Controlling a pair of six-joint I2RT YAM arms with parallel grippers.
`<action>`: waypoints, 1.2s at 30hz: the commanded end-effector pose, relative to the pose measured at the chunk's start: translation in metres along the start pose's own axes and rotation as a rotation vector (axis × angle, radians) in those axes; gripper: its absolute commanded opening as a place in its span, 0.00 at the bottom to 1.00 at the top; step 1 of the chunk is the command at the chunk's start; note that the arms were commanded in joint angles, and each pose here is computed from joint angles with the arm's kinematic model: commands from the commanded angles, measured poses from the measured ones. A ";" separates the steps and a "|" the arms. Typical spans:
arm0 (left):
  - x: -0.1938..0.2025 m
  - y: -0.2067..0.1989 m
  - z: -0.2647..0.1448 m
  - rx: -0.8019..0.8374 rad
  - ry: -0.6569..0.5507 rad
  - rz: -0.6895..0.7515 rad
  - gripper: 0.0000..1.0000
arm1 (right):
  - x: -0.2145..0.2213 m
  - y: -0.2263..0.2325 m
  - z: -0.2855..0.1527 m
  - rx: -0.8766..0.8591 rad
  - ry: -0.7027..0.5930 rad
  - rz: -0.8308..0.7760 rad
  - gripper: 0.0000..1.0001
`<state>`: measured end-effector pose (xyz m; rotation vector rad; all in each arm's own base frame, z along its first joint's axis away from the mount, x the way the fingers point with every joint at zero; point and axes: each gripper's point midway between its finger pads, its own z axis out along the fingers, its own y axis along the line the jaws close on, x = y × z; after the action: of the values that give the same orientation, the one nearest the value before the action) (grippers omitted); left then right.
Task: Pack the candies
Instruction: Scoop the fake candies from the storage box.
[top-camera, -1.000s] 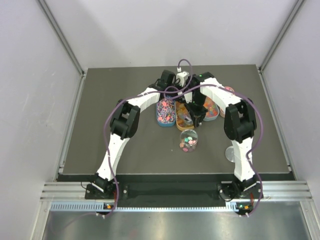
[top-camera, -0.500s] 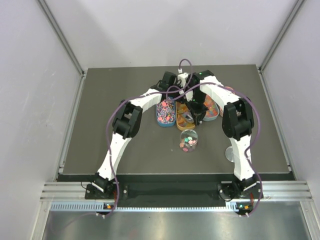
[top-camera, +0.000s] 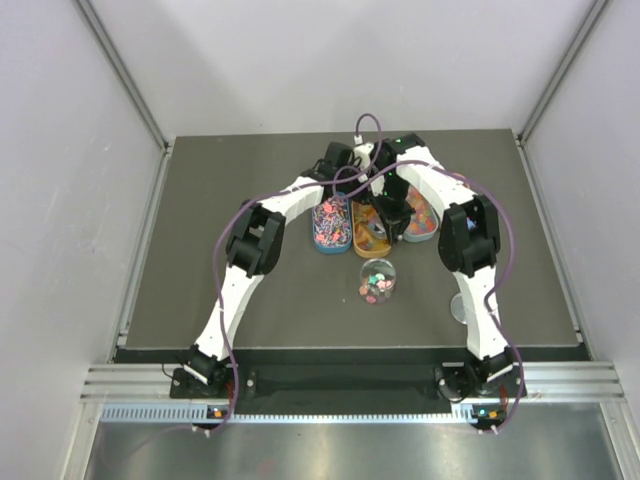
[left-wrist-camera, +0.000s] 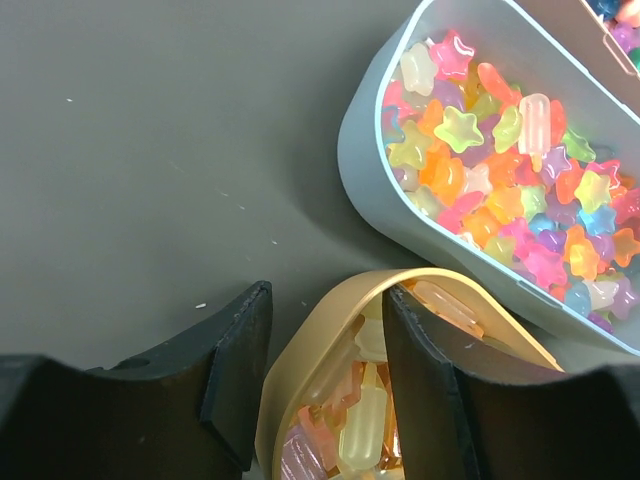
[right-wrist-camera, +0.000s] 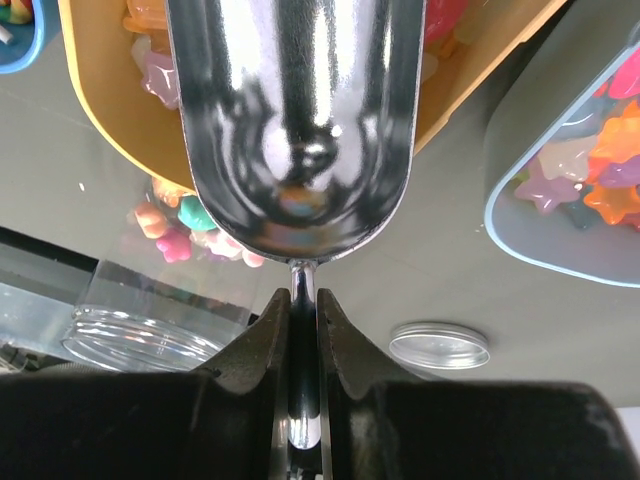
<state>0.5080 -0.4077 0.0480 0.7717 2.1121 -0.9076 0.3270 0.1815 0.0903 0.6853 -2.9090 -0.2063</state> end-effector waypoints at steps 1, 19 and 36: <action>-0.015 -0.062 0.015 0.135 -0.032 0.115 0.53 | -0.053 0.003 0.007 0.030 -0.170 -0.019 0.00; -0.028 -0.065 0.015 0.136 -0.065 0.108 0.58 | -0.049 0.024 0.009 0.041 -0.173 -0.130 0.00; -0.075 -0.066 -0.012 0.104 -0.147 0.137 0.71 | -0.034 0.020 0.013 0.068 -0.138 -0.145 0.00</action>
<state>0.5269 -0.3939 0.0534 0.7099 2.1188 -0.8319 0.3342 0.1849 0.0817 0.7442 -2.9461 -0.1500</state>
